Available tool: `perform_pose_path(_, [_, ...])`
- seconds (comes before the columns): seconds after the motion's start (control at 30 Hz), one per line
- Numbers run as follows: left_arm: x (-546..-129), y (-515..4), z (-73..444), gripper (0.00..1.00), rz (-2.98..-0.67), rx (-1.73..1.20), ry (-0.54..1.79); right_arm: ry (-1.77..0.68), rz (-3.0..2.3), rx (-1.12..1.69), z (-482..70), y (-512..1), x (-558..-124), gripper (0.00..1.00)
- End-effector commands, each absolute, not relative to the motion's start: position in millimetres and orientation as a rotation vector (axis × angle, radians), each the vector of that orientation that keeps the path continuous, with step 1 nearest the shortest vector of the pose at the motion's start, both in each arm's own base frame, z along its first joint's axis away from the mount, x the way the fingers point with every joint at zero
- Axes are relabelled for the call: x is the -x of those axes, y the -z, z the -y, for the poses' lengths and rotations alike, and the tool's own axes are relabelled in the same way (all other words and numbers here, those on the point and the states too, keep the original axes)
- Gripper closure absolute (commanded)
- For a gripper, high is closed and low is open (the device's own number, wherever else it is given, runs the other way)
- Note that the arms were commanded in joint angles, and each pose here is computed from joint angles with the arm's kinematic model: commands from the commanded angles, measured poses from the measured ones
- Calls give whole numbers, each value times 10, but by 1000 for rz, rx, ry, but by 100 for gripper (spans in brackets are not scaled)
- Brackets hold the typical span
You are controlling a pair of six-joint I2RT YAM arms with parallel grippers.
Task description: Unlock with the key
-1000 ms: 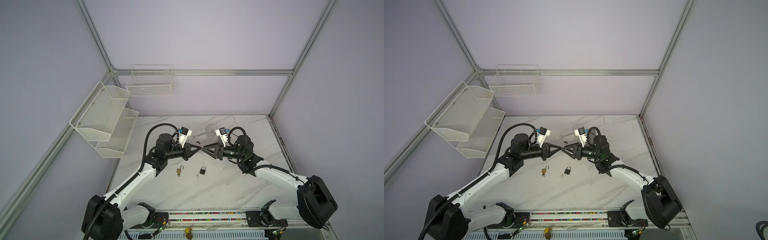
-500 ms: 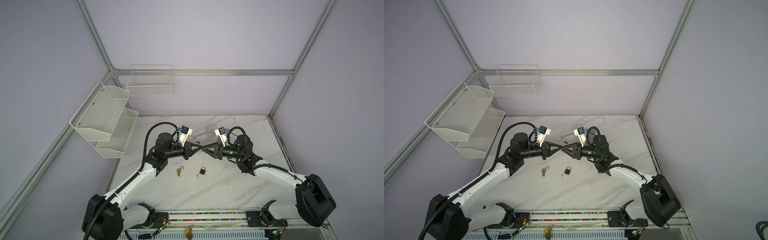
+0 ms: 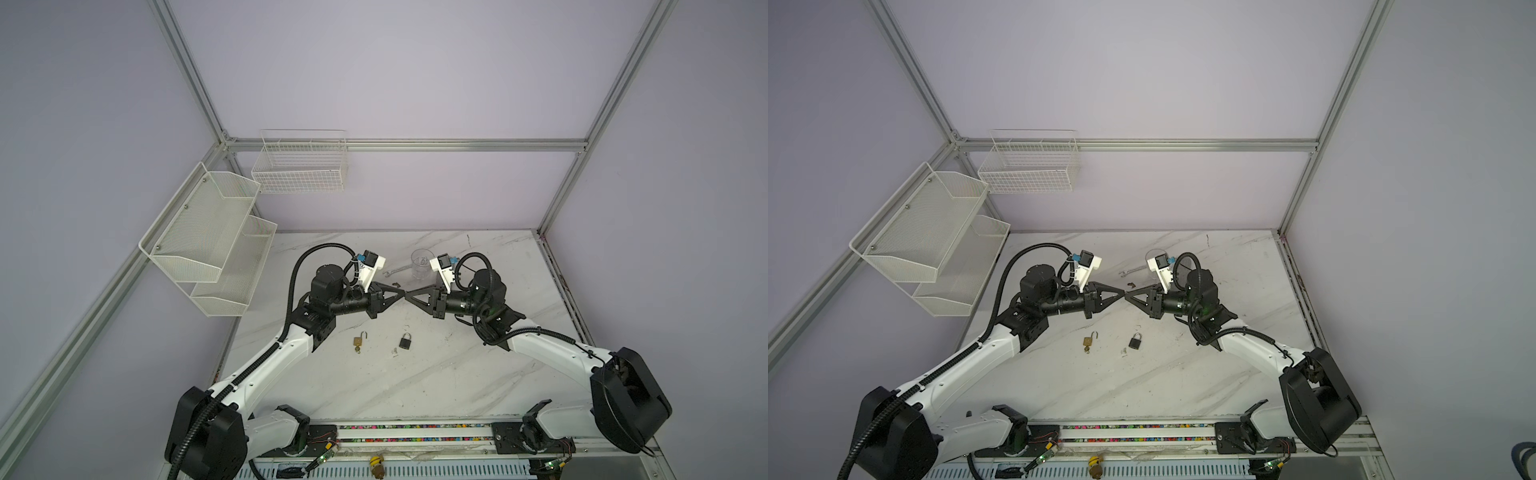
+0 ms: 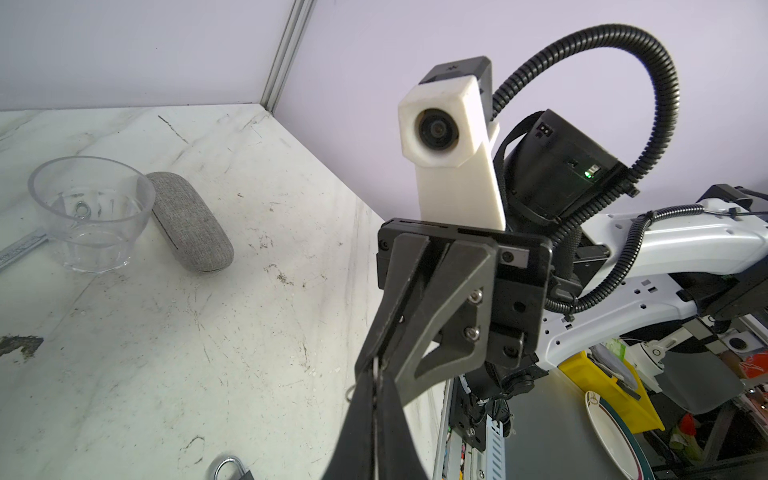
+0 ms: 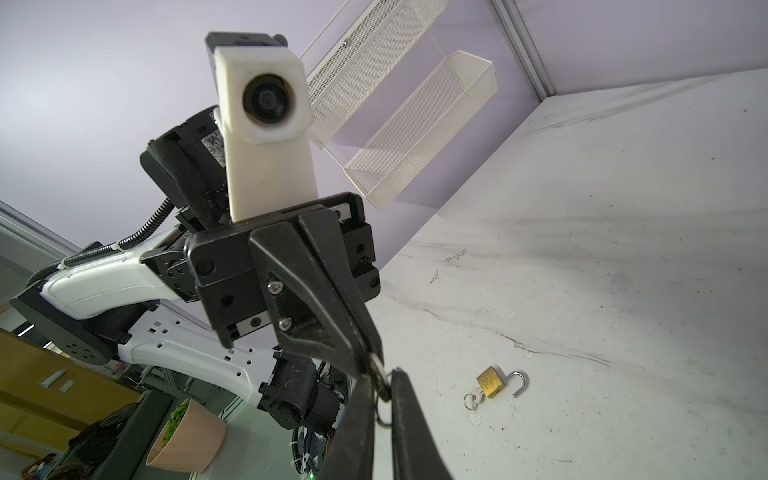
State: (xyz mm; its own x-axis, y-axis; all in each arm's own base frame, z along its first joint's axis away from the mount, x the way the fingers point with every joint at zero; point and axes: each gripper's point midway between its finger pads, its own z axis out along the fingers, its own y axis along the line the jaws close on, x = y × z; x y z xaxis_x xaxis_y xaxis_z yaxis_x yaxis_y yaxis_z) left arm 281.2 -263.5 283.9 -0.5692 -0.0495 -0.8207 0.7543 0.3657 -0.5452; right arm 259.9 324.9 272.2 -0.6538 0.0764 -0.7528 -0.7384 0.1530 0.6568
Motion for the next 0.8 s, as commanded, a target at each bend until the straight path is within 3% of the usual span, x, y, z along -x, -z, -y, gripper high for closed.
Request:
perform_pose_path(0.0, [-2828, -3372, 2676, 100, -1695, -668, 1306, -1577, -1718, 665, -3290, -2833, -2638, 91])
perform_pose_path(0.17, [-2821, -3380, 2684, 100, -1692, -677, 1312, -1583, -1726, 654, -3293, -2828, -2649, 100])
perform_pose_path(0.4, [-2850, -3382, 2678, 100, -1699, -666, 1299, -1586, -1738, 619, -3278, -2836, -2667, 100])
perform_pose_path(0.6, [-2855, -3404, 2651, 71, -1702, -642, 1285, -1593, -1759, 556, -3245, -2838, -2697, 100])
perform_pose_path(0.77, [-2893, -3424, 2584, 57, -1687, -530, 1300, -1653, -1744, 478, -3213, -2897, -2697, 100])
